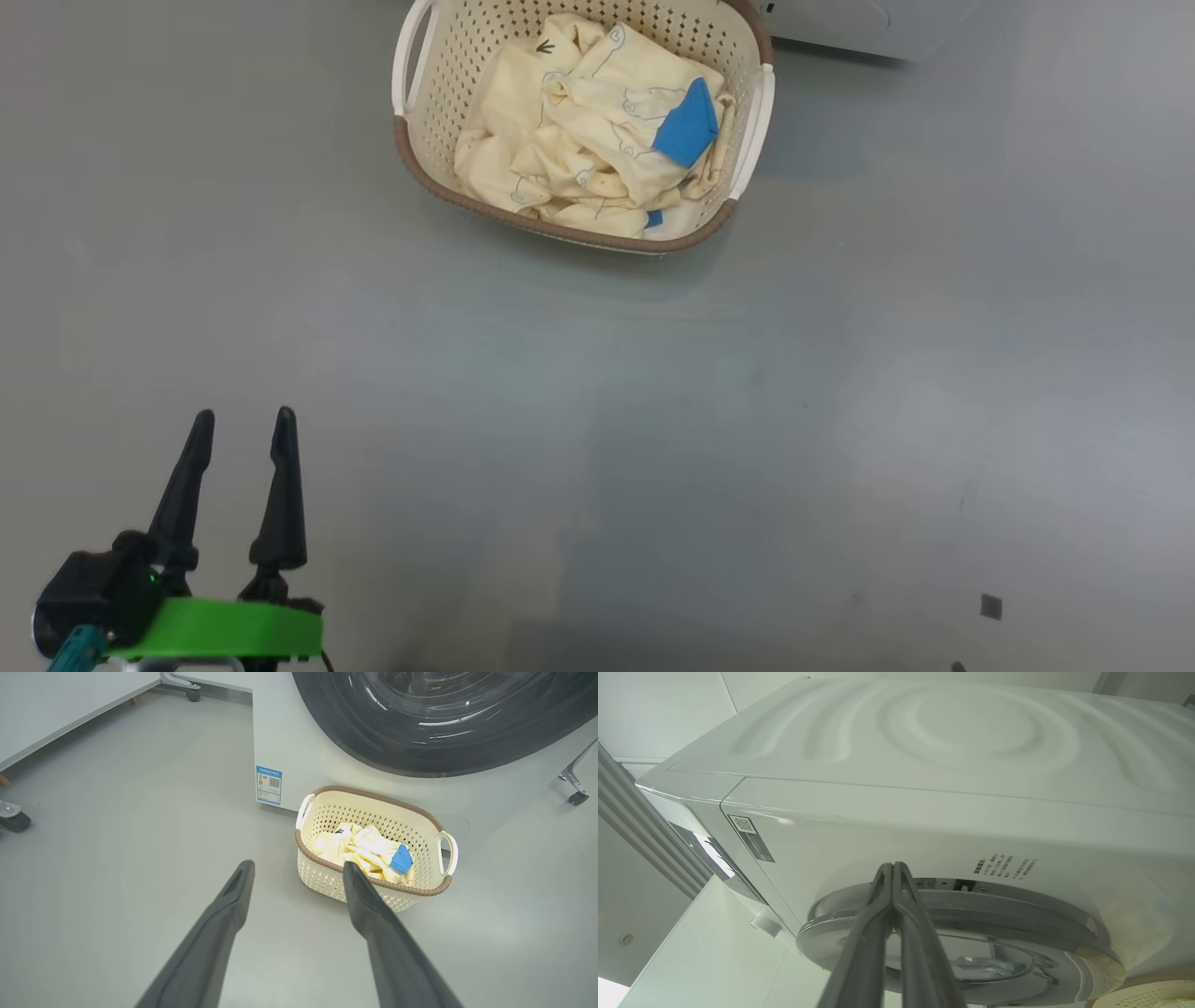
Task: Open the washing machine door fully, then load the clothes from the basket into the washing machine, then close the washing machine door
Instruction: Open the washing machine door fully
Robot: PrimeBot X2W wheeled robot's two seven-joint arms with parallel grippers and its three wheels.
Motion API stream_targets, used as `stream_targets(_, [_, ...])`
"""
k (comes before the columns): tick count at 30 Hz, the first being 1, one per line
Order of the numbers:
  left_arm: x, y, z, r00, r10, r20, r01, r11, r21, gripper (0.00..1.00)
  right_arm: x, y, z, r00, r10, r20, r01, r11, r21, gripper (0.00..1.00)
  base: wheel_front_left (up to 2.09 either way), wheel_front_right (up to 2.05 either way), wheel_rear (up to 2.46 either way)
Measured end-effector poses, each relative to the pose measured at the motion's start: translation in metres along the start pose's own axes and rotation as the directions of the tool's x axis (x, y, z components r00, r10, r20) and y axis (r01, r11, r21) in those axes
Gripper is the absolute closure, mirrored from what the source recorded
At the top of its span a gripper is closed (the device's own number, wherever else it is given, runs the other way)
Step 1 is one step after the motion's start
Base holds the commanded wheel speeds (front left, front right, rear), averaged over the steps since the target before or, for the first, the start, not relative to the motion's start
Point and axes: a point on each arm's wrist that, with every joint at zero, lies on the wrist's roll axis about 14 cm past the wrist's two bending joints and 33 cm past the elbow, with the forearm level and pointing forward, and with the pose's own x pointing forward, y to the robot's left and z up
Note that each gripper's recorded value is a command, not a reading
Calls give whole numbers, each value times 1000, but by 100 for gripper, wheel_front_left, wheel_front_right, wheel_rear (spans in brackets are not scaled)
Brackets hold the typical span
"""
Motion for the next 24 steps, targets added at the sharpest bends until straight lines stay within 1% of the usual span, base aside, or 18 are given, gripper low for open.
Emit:
stream_targets(5, [-2, 6, -8, 999, 26, -23, -26, 1000, -5, 0, 20, 0, -14, 998, 22, -55, -23, 1000, -11, 100, 0, 0, 0])
stream_targets(12, [-4, 9, -16, 998, 45, -47, -45, 999, -10, 0, 40, -10, -34, 993, 16, -119, -21, 999, -34, 100, 0, 0, 0])
stream_targets(24, [-10, 11, -32, 992, 82, -93, -86, 996, -33, 0, 72, -18, -67, 975, 35, -219, -50, 997, -65, 100, 0, 0, 0])
